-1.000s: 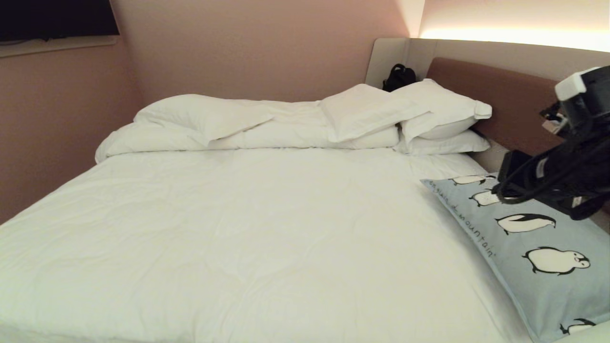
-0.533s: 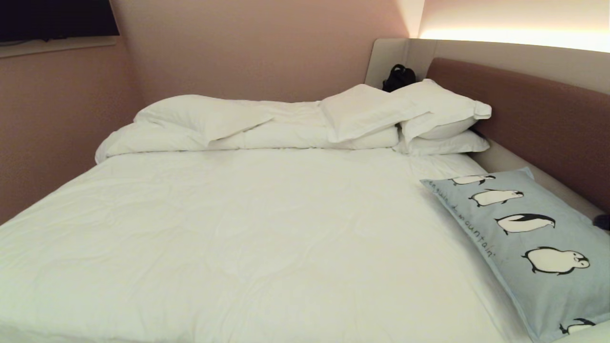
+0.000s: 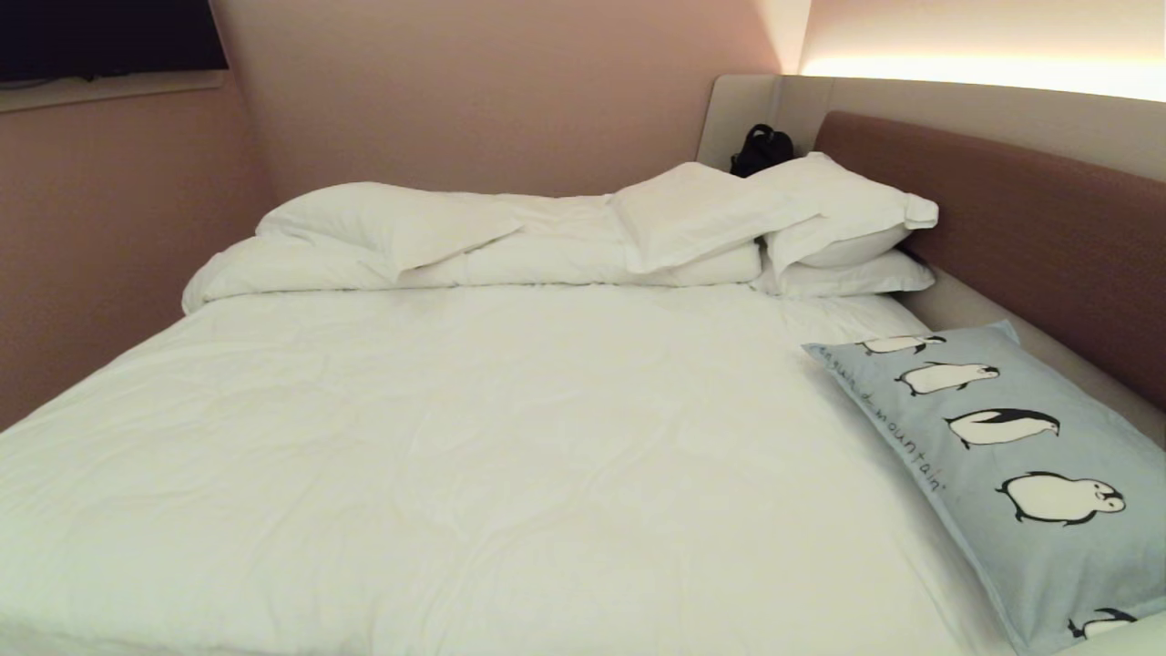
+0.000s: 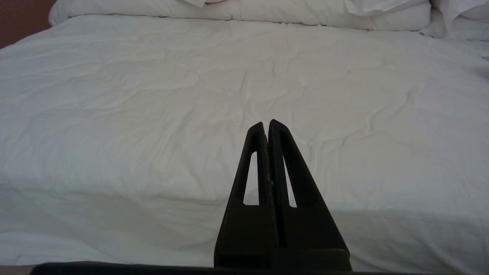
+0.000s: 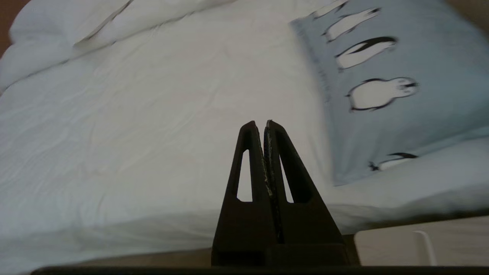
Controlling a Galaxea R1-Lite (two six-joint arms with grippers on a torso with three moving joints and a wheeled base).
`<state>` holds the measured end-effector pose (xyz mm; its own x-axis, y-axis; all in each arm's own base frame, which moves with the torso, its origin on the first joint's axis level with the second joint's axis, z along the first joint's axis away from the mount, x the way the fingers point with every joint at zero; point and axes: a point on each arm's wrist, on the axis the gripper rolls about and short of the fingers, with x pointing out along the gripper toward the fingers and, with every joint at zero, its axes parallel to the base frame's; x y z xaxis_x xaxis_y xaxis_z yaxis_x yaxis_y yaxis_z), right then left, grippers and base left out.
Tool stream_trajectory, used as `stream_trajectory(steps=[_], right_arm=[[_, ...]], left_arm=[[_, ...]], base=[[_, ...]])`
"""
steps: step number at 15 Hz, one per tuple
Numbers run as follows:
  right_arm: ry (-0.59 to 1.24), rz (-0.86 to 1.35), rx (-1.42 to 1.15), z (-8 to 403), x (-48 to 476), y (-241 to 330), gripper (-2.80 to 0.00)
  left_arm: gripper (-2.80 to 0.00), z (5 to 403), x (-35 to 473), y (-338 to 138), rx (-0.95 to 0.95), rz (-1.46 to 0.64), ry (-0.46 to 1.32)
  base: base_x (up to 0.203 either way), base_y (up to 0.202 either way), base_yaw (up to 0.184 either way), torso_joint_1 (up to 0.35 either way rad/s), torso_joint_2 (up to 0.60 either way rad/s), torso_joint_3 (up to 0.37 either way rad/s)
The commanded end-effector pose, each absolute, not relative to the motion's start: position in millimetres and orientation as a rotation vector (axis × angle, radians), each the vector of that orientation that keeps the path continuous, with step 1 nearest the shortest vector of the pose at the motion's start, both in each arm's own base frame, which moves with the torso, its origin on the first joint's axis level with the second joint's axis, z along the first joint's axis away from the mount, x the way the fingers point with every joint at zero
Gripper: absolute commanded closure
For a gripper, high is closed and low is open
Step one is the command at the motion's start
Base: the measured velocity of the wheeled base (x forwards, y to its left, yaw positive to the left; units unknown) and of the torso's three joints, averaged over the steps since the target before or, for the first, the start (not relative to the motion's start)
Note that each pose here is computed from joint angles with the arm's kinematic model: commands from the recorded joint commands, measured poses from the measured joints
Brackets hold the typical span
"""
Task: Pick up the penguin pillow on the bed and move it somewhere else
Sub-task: Pick up the pillow
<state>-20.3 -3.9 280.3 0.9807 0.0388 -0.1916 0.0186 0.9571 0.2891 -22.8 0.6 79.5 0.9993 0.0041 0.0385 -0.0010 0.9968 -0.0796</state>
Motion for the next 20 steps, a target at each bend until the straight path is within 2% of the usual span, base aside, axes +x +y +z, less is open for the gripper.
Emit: stream_trajectory(steps=[1, 6, 14, 20], right_arm=[[0.151, -0.153, 0.266, 265, -61, -6, 0.00], [-0.022, -0.143, 0.235, 238, -109, -2, 0.00], [-0.161, -0.057, 0.186, 202, -139, -2, 0.00], [-0.262, -0.042, 0.116, 185, -96, -1, 0.00]], left_arm=[[0.00, 80, -23, 1, -0.080, 0.003, -0.040], [0.00, 80, -23, 1, -0.080, 0.003, -0.040], [0.00, 80, -23, 1, -0.080, 0.003, -0.040], [0.00, 80, -23, 1, -0.079, 0.003, -0.040]], base=[[0.000, 0.000, 0.000, 0.000, 0.00, 0.000], [0.000, 0.000, 0.000, 0.000, 0.00, 0.000], [0.000, 0.000, 0.000, 0.000, 0.00, 0.000], [0.000, 0.000, 0.000, 0.000, 0.00, 0.000]])
